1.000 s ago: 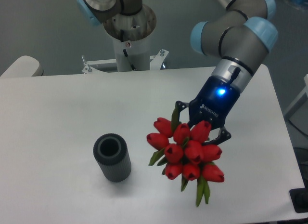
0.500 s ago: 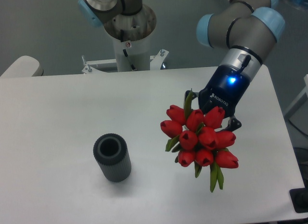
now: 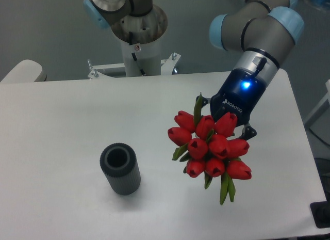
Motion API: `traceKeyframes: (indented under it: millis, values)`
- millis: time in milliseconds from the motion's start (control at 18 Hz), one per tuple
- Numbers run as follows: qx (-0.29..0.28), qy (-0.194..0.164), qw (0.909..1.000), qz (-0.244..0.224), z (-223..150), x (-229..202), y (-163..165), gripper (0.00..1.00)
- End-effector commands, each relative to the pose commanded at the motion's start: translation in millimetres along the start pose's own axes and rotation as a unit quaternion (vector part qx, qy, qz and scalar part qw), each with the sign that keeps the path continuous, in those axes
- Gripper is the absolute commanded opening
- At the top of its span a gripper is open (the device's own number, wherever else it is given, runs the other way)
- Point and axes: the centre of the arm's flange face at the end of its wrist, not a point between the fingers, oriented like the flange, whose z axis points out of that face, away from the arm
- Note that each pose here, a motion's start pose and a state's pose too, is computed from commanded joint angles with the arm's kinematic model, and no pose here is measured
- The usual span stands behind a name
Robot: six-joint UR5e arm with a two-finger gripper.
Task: Pick up the flowers from the table
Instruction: 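Raise the gripped tulip bouquet up off the table, blooms hanging down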
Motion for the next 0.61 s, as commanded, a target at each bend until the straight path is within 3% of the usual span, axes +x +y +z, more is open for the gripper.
traceKeyframes:
  millis: [611]
  values:
    - [0.000, 0.000, 0.9999, 0.015, 0.2, 0.0, 0.7, 0.33]
